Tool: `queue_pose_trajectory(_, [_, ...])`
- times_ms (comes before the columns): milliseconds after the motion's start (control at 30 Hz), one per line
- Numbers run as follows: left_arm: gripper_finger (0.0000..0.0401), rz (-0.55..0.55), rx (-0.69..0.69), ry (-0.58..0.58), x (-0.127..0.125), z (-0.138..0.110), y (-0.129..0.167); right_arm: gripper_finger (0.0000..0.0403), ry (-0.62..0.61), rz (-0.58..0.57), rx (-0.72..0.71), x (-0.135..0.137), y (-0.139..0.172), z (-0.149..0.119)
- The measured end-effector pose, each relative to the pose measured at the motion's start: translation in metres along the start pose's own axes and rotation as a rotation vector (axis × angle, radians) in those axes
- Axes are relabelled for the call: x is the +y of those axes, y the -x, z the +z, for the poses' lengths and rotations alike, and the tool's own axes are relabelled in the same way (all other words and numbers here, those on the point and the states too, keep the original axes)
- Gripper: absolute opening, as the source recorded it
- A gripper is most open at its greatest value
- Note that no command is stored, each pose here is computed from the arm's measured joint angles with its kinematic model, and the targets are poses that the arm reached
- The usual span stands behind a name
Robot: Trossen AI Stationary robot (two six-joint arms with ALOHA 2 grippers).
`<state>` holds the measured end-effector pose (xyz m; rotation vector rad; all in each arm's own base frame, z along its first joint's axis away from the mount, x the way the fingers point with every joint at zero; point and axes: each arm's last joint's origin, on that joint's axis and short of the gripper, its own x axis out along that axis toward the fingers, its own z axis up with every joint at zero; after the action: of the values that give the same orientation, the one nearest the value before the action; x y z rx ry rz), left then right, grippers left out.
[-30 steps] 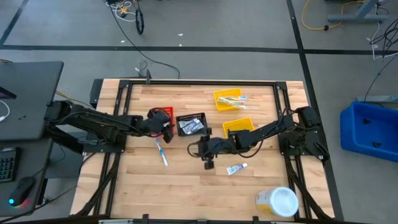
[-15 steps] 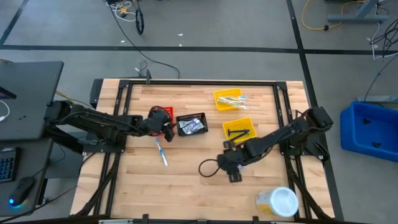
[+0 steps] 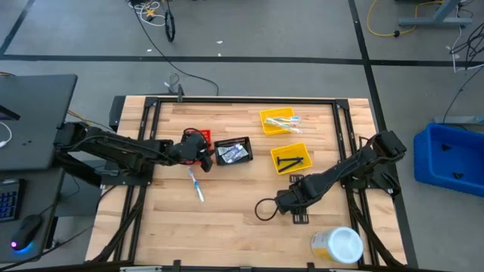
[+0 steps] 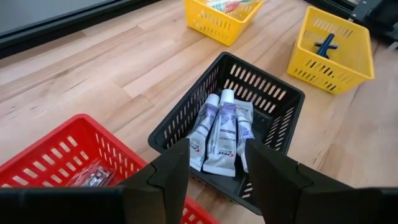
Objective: Pick & Place Travel size toiletries
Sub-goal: Put the white toothpaste into the black bin
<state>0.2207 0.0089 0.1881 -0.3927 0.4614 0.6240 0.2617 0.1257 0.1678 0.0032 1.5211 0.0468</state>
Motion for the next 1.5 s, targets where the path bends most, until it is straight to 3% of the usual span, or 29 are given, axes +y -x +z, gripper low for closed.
queue_pose_trajectory(300, [0.0165, -0.003, 0.003, -0.009, 0.000, 0.000, 0.000, 0.0256, 0.038, -0.003, -0.052, 0.001, -0.002, 0.005])
queue_pose_trajectory(500, [0.0165, -0.005, 0.005, -0.009, 0.000, 0.000, 0.000, 0.0263, 0.065, -0.014, -0.025, 0.001, -0.011, 0.006])
queue_pose_trajectory(800, [0.0165, -0.004, 0.004, -0.009, 0.000, 0.000, 0.000, 0.0214, 0.068, -0.016, 0.021, 0.002, -0.025, 0.008])
queue_pose_trajectory(1200, [0.0165, -0.003, 0.003, -0.009, 0.000, 0.000, 0.000, 0.0077, 0.042, 0.005, -0.032, -0.002, -0.025, 0.016])
queue_pose_trajectory(1500, [0.0165, -0.003, 0.003, -0.009, 0.000, 0.000, 0.000, 0.0066, 0.029, 0.037, -0.135, -0.002, -0.024, 0.027])
